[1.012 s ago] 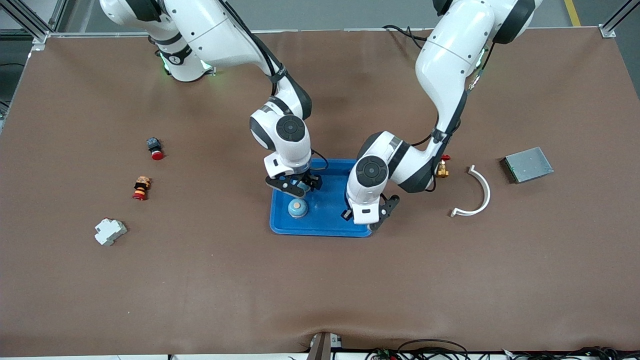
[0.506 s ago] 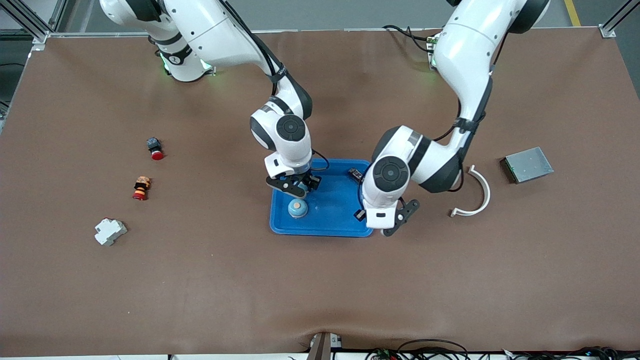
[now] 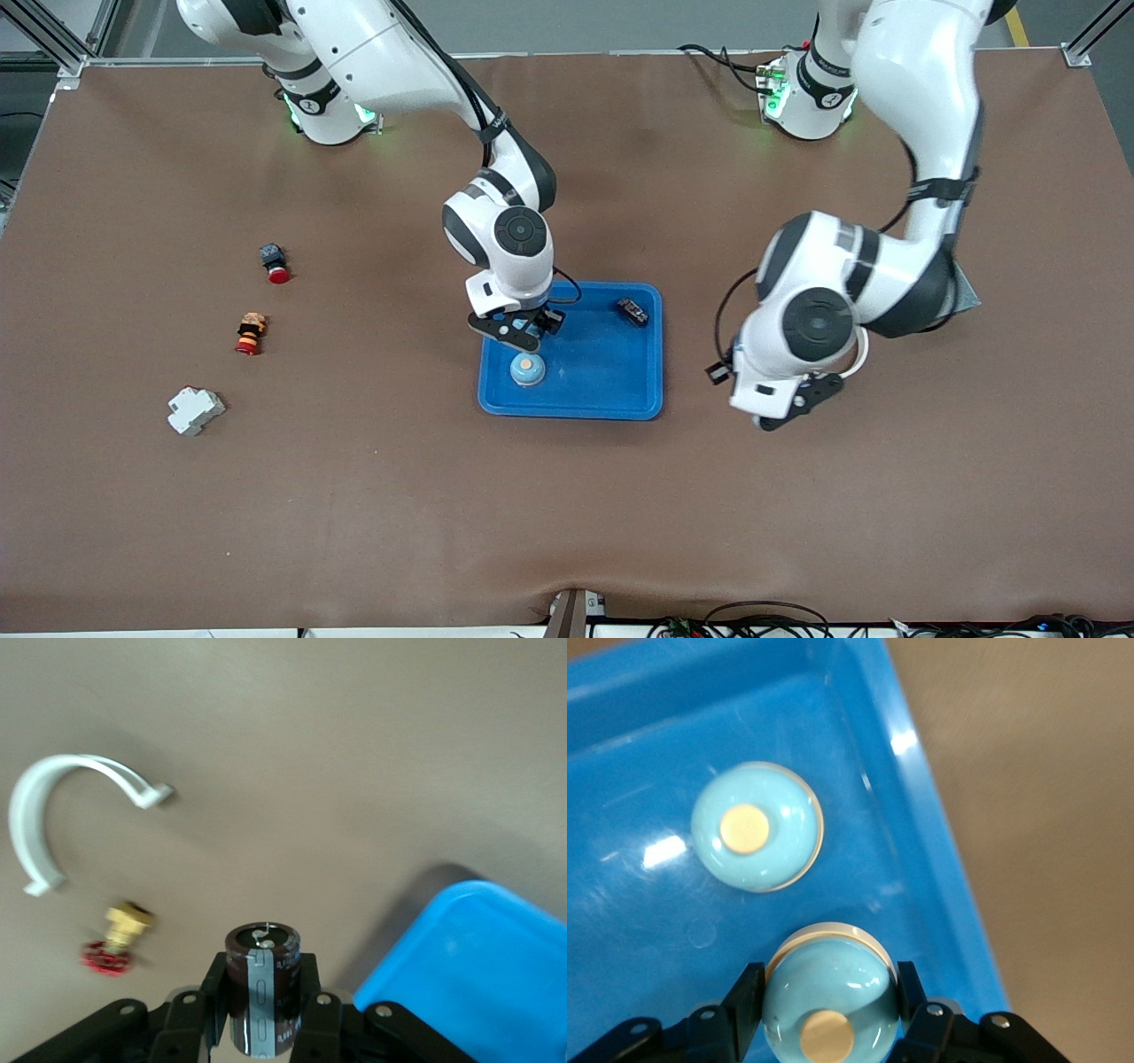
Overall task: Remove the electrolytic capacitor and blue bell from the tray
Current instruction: 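Carry the bell beside the tray while the left gripper carries the capacitor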
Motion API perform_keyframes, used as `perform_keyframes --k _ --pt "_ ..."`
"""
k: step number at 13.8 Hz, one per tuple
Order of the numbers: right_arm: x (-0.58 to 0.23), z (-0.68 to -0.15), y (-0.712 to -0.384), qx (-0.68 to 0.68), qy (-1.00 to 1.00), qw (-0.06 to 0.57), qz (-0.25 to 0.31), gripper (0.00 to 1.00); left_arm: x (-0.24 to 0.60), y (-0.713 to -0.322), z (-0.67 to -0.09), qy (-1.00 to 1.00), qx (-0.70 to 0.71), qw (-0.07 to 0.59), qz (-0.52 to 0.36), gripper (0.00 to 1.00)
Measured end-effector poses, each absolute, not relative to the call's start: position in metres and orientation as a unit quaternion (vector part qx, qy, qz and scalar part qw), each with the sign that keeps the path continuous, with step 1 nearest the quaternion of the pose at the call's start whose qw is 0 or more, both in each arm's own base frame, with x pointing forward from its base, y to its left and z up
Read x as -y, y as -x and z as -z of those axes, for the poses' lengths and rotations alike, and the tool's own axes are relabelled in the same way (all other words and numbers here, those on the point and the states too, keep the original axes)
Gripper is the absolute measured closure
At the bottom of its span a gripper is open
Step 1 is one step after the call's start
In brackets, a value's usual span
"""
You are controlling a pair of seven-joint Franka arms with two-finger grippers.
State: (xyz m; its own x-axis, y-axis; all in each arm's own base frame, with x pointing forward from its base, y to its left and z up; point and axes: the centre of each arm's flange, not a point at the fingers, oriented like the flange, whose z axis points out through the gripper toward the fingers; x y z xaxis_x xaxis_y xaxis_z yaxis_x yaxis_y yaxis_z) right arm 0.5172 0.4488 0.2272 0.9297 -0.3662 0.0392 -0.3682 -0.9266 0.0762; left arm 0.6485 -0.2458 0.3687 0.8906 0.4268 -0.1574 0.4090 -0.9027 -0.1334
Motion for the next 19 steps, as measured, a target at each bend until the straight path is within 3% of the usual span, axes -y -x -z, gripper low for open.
perform_keyframes --k 8,13,19 --pt "-0.338 -0.301 -0.565 0.101 -0.994 0.046 0.020 0.35 0.065 -0.651 -0.398 0.989 0.056 0.028 -0.132 0.66" --pt "-0.282 -0.315 -0.552 0.064 -0.997 0.038 0.025 0.35 0.001 -0.632 -0.373 0.996 -0.002 0.023 -0.082 0.66" --pt "-0.201 -0.308 -0.531 0.017 -1.000 0.021 0.012 0.35 0.009 -0.604 -0.298 0.999 -0.025 0.024 -0.038 0.66"
